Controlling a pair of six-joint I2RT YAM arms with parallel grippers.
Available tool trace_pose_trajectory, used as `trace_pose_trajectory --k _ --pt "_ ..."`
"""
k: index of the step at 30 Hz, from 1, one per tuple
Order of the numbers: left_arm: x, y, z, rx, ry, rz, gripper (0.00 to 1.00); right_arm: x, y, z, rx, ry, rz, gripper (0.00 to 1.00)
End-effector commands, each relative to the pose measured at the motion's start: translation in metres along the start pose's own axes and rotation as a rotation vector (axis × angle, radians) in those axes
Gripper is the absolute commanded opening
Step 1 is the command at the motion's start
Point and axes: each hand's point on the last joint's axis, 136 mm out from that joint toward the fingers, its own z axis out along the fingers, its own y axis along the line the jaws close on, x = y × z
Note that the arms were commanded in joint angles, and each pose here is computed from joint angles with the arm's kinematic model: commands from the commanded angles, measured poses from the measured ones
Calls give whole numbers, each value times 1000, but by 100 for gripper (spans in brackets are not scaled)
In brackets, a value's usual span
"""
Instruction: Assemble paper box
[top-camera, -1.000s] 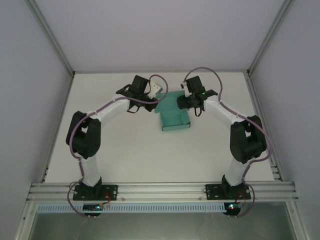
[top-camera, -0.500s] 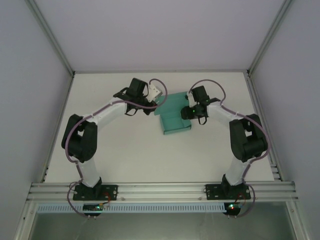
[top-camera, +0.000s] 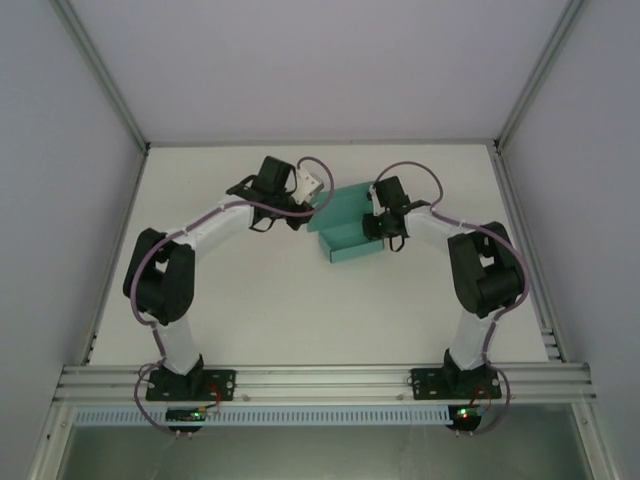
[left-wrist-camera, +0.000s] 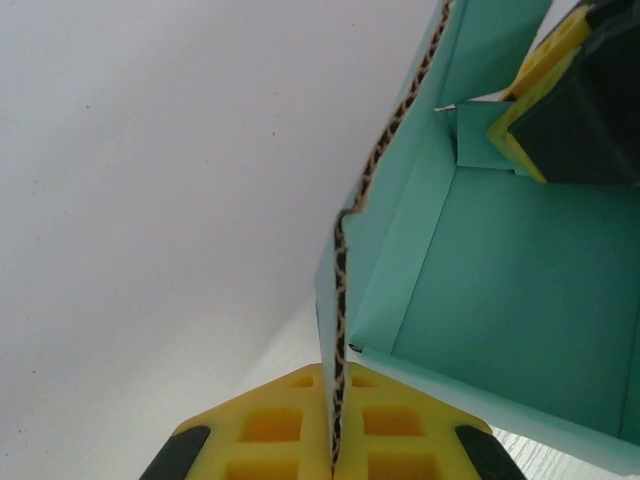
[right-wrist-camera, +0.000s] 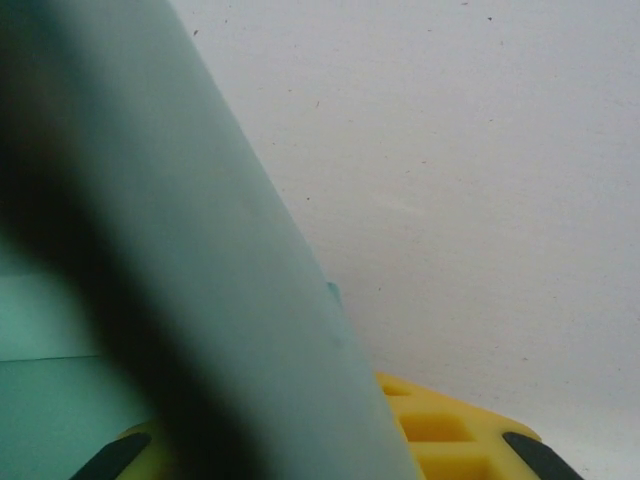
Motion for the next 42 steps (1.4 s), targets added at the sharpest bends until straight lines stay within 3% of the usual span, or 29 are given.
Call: trace_pose_trajectory --k 1,4,6,8,12,16,20,27,28,30,33,34,39,42 --pt "-18 7 -9 -23 -69 -31 6 45 -16 0 95 106 21 21" --pt "-16 5 -10 -9 -79 -20 35 32 -10 -16 87 22 -2 15" --pt "-18 1 -12 11 -90 -6 71 24 -4 -22 64 -19 -53 14" --pt "-25 -5 -15 45 -105 22 98 19 1 -25 44 -39 -89 17" --pt "-39 -25 -16 166 -137 99 100 11 8 -28 16 -61 -111 26" --pt "-48 -35 -7 245 -104 130 100 2 16 -33 -20 -109 -116 29" --pt "-42 -42 11 290 -49 149 90 -3 17 -39 -37 -142 -112 33" --pt "-34 -21 36 228 27 118 79 7 3 -49 -71 -165 -71 47" --pt "-33 -22 38 240 35 117 73 9 -1 -50 -72 -167 -59 50" --pt "-34 -26 39 272 36 113 48 13 -5 -53 -81 -170 -47 50" --pt "-39 -31 35 296 15 96 6 16 -8 -60 -120 -180 -23 60" --pt "-43 -31 32 289 -2 93 0 16 -9 -63 -136 -183 -16 64" --pt "-68 -42 -10 277 -124 136 0 11 -9 -78 -207 -171 1 67" --pt "-76 -58 -43 296 -210 213 0 4 -4 -87 -248 -167 -28 60"
